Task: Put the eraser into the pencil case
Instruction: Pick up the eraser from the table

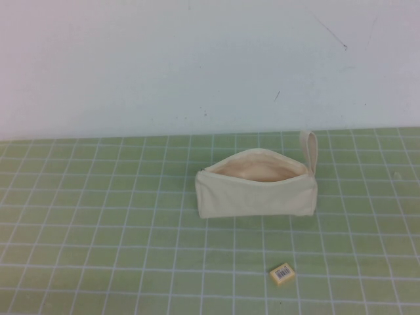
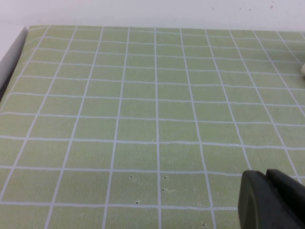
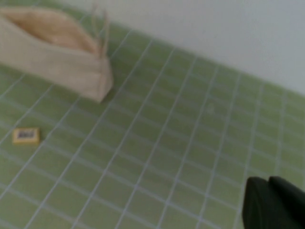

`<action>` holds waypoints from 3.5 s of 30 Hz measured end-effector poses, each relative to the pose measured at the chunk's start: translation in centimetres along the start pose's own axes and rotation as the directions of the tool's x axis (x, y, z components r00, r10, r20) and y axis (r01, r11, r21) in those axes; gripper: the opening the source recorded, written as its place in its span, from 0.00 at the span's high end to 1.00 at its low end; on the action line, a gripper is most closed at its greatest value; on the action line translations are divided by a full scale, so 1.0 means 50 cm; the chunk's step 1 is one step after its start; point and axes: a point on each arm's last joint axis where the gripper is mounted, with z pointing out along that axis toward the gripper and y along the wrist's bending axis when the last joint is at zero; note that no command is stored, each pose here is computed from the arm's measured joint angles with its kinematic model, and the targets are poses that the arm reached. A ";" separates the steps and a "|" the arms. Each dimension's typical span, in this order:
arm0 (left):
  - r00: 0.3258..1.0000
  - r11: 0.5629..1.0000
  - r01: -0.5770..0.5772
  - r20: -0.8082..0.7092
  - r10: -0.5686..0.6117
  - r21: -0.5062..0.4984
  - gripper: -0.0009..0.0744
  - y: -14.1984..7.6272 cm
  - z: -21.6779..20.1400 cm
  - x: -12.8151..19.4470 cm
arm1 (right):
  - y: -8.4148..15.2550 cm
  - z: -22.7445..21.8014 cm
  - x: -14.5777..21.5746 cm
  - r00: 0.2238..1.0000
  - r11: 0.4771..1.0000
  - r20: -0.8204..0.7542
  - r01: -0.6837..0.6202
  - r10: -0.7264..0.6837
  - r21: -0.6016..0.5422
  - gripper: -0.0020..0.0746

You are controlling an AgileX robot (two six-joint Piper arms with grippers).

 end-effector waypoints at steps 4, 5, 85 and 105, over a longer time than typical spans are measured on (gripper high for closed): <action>1.000 1.000 0.000 0.000 0.000 0.000 0.99 0.000 0.000 0.000 | 0.005 0.092 0.007 0.982 0.974 -0.181 0.017 -0.059 -0.225 0.97; 1.000 1.000 0.000 0.000 0.000 0.000 0.99 0.000 0.000 0.000 | 0.007 0.109 0.007 0.978 0.963 -0.199 0.013 -0.069 -0.270 0.97; 1.000 1.000 0.002 0.000 -0.002 0.001 0.99 0.000 0.000 0.000 | 0.326 0.626 0.030 0.798 0.715 -0.448 -0.029 -0.404 -0.699 0.46; 1.000 1.000 0.002 0.000 -0.002 0.001 0.99 0.000 0.000 0.000 | 0.333 0.632 0.035 0.797 0.702 -0.453 -0.052 -0.399 -0.711 0.57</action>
